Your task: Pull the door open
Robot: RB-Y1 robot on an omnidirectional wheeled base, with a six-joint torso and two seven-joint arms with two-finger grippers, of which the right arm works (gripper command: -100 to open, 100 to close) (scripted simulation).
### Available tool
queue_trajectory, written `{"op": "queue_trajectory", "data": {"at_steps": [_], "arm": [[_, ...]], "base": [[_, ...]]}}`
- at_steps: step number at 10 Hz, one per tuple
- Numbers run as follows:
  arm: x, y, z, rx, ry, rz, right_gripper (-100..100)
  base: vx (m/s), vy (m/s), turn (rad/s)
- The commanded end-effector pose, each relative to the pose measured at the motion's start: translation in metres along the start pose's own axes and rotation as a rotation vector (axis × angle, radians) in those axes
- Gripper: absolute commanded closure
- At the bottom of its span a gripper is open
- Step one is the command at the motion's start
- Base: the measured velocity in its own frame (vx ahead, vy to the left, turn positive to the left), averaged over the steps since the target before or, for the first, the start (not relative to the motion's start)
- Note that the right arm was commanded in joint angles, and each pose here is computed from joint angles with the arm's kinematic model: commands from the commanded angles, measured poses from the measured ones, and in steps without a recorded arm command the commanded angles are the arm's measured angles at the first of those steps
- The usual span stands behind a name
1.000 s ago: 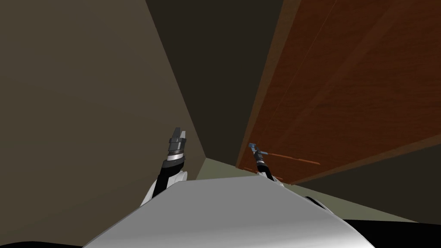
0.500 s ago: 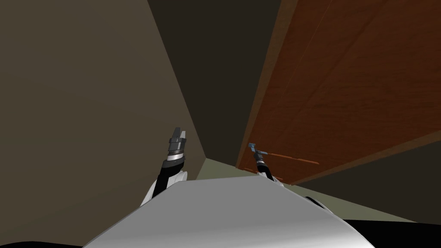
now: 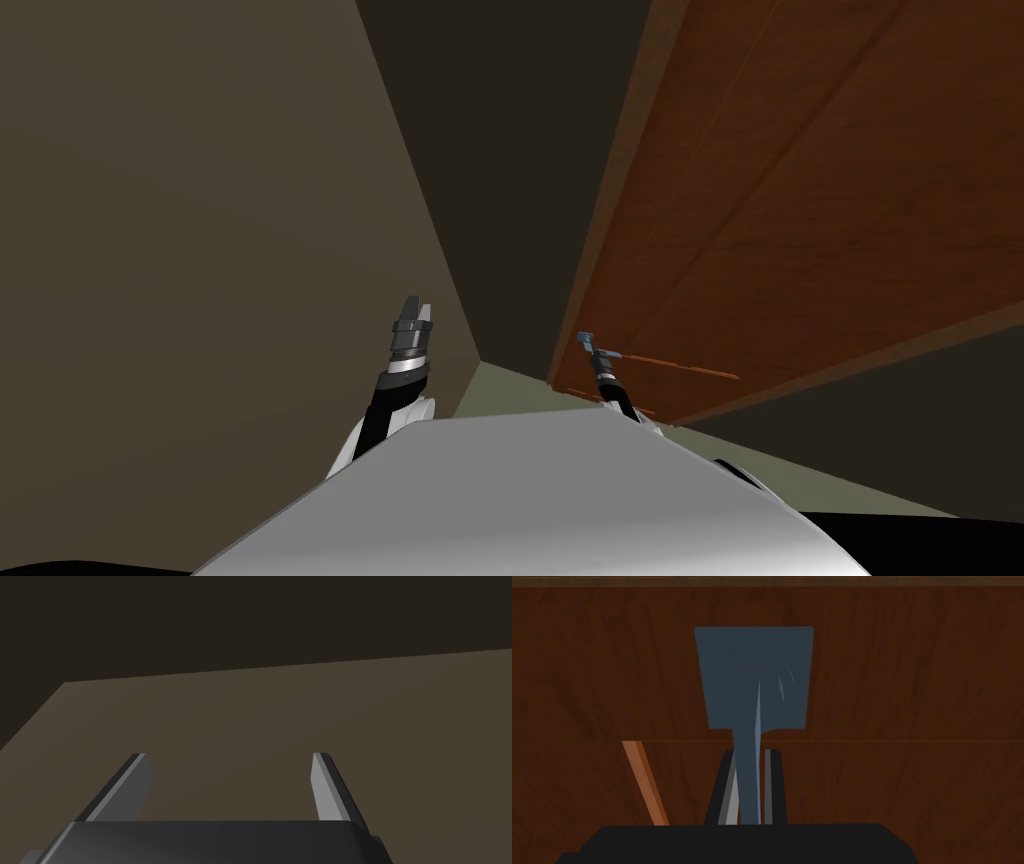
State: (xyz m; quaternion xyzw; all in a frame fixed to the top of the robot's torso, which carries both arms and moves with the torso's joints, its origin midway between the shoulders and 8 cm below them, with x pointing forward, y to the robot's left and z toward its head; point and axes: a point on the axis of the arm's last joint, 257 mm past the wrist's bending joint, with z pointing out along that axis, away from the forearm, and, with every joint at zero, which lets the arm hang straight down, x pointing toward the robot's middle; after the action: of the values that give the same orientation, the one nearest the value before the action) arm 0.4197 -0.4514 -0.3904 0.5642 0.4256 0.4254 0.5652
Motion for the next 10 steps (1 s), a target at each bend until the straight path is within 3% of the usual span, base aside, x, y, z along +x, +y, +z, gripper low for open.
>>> {"op": "queue_trajectory", "data": {"at_steps": [1, 6, 8, 10], "arm": [[0.003, -0.004, -0.0047, 0.006, 0.022, 0.000, 100], [0.009, -0.002, -0.0135, 0.001, 0.091, 0.001, 100], [0.011, -0.003, -0.0138, 0.003, 0.094, 0.002, 100], [0.013, -0.004, -0.0208, 0.005, 0.121, 0.002, 100]], "base": [[-0.206, -0.035, 0.103], [-0.208, -0.048, 0.115], [-0.146, -0.042, 0.060], [-0.193, -0.019, 0.106]]}}
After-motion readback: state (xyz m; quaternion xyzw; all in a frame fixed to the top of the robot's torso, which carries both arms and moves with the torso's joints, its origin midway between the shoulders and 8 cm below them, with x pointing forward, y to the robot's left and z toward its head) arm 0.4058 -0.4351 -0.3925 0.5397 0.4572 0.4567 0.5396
